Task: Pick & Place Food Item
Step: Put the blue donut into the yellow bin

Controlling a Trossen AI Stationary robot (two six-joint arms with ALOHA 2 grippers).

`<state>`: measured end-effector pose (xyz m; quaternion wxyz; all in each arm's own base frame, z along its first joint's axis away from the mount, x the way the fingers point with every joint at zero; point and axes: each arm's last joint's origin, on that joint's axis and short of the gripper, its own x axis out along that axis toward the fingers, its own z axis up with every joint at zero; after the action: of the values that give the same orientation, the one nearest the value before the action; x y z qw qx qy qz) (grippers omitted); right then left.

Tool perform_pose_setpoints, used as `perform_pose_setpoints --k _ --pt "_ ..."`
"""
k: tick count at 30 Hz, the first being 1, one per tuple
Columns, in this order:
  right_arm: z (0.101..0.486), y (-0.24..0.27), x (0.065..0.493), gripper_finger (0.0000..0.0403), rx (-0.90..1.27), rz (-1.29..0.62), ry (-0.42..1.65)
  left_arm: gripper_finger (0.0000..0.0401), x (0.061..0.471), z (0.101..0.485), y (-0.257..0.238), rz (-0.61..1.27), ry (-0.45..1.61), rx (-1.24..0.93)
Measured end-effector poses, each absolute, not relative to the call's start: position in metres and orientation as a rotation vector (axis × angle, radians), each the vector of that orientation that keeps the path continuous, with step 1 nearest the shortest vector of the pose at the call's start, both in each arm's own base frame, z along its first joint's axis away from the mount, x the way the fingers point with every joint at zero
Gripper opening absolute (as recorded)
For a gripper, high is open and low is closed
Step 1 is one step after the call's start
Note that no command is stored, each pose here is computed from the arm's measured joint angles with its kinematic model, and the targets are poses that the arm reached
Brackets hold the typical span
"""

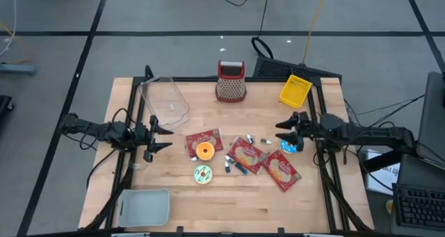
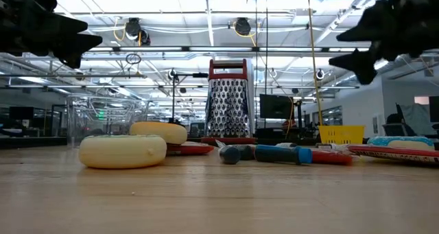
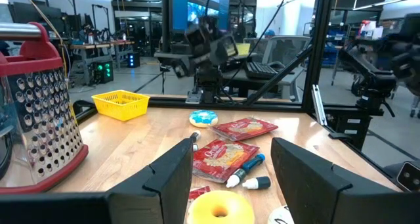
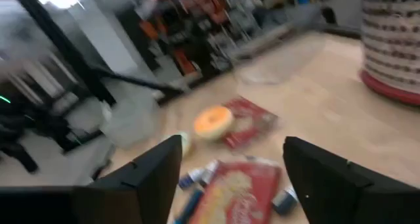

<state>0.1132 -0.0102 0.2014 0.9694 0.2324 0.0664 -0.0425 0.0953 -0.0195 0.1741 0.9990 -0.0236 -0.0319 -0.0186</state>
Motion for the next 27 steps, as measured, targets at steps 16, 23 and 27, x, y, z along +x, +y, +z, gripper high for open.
perform_pose_setpoints --k 16,23,27 --pt "0.216 -0.017 0.135 0.0245 0.538 -0.587 1.203 0.0209 0.095 0.174 -0.019 -0.037 -0.063 -0.047" --pt "0.202 -0.018 0.145 0.0238 0.567 -0.66 1.313 0.0209 0.095 0.174 -0.019 -0.037 -0.064 -0.047" --pt "0.198 -0.018 0.148 0.0238 0.572 -0.675 1.341 0.0209 0.095 0.174 -0.019 -0.037 -0.064 -0.047"
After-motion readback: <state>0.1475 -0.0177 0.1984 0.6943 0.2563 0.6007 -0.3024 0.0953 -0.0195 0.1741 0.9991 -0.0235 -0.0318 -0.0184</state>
